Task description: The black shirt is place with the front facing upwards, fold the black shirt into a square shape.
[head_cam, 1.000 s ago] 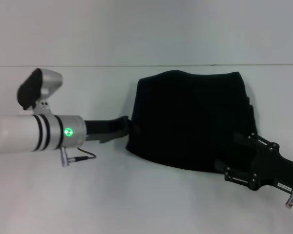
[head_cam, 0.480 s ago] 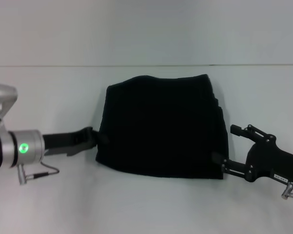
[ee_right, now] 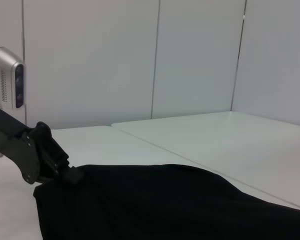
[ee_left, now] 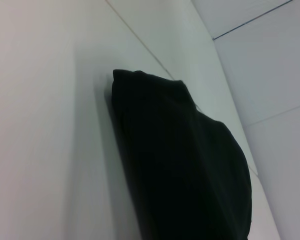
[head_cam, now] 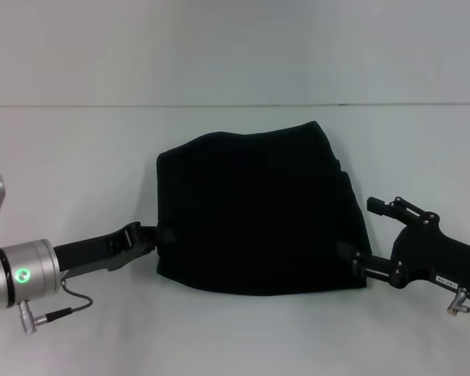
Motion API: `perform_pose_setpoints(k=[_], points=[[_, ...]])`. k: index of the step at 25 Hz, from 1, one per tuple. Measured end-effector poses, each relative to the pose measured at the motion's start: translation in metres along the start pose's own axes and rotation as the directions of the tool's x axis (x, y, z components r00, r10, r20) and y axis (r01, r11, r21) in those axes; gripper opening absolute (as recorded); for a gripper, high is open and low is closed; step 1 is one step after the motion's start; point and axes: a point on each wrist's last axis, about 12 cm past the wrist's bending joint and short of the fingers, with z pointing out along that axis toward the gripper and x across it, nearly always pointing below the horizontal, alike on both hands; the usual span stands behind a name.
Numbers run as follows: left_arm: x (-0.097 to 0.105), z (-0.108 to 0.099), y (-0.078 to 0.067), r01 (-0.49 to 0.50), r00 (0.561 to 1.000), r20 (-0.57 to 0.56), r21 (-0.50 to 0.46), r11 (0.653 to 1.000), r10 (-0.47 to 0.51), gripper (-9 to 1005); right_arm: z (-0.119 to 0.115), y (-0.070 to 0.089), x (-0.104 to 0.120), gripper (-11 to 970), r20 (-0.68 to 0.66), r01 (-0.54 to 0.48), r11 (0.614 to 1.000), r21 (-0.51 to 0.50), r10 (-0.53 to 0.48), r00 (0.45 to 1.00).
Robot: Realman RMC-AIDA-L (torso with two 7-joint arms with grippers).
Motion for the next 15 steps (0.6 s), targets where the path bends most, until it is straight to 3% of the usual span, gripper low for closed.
perform_pose_setpoints(k=[8, 13, 14, 15], points=[[-0.001, -0.005, -0.002, -0.098, 0.995, -0.006, 0.025, 0.995, 0.098, 152, 0.0, 0.001, 0.001, 898, 0.001, -0.007, 1.0, -0.001, 0.007, 1.0], [-0.007, -0.014, -0.003, -0.206, 0.978, 0.031, 0.046, 0.977, 0.205, 268, 0.0, 0.002, 0.001, 899, 0.005, -0.011, 1.0, -0.004, 0.011, 1.0], [-0.008, -0.019, -0.004, -0.261, 0.965, 0.054, 0.067, 0.963, 0.258, 292, -0.001, 0.002, 0.001, 899, 0.005, -0.013, 1.0, -0.005, 0.013, 1.0], [-0.007, -0.028, -0.01, -0.403, 0.913, 0.114, 0.113, 0.908, 0.391, 315, -0.001, 0.002, 0.001, 899, 0.006, -0.015, 1.0, -0.006, 0.015, 1.0]])
